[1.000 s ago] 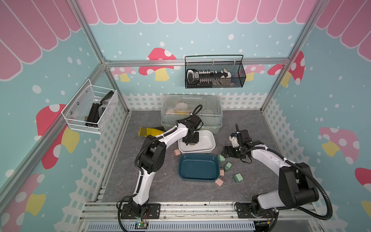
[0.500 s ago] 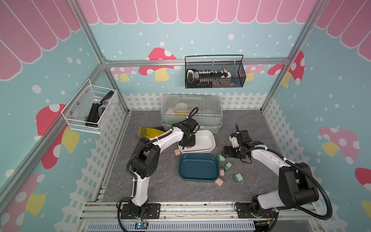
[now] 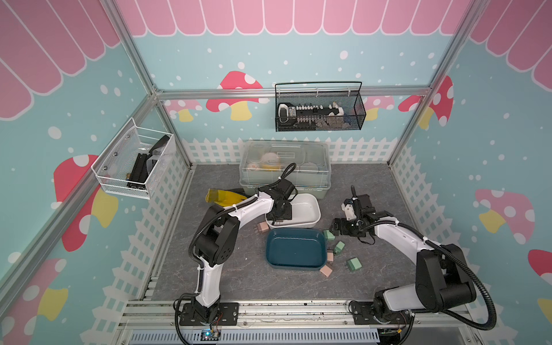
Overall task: Place the plugs by color into the storage box
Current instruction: Place the plug in the storage box.
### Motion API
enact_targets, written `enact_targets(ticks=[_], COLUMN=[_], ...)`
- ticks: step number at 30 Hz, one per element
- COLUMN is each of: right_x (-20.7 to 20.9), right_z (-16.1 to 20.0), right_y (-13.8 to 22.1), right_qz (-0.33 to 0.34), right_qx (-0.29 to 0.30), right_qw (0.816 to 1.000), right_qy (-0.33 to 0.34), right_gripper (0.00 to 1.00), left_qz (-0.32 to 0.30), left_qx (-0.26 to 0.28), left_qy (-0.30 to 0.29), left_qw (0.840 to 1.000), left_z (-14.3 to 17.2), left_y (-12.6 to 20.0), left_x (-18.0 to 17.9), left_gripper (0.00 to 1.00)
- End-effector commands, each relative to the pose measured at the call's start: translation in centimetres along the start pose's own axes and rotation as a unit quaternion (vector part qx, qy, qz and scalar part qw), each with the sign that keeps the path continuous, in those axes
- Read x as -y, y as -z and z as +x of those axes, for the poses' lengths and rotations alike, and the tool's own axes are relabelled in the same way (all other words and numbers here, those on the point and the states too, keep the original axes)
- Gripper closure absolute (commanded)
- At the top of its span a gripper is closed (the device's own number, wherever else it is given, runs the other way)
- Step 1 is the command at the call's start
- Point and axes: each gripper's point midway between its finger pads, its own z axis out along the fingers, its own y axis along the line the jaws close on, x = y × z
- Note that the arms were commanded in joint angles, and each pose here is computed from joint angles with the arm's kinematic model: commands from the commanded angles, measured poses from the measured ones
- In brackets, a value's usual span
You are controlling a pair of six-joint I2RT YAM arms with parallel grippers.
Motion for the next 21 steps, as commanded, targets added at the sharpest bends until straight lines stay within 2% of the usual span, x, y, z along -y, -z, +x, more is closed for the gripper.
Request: enact_targets(ticks=[1,7,12,17,21], right_x=[-0.3,-0.3,-0.3,-0.3,-0.2], right_z=[0.3,0.2,0.3,0.4,0.5], right_y=[0.1,0.0,-0.1,-0.2,-0.1], right_qz=[-0.004,-0.006,-0.005,-0.006,-0.005], right_qx=[0.000,0.000,-0.001,-0.002,-0.002], right_qw=[1.000,1.000,1.000,1.000,1.000], right_qy=[-0.003,-0.005,-0.006,-0.008,-0.008], right_gripper=[0.05,0.05,0.05,0.05,0.05], left_qz=[0.004,0.010,0.010,0.024,0.025], left_qx=[0.031,0.048,0.041,0.024,0.038], left_qy=[-0.003,-0.007,-0.007,-0.003,-0.001], left_qw=[1.000,0.999,0.999,0.999,0.999], left_z=[-0.9,-1.6,-1.2,-0.6,-1.1], left_y=[2.0,4.1,3.8,2.2,2.9], left_x=[0.2,0.2,-0.1,0.5,0.5], left_gripper=[0.32,0.18,0.18,0.22,0.24])
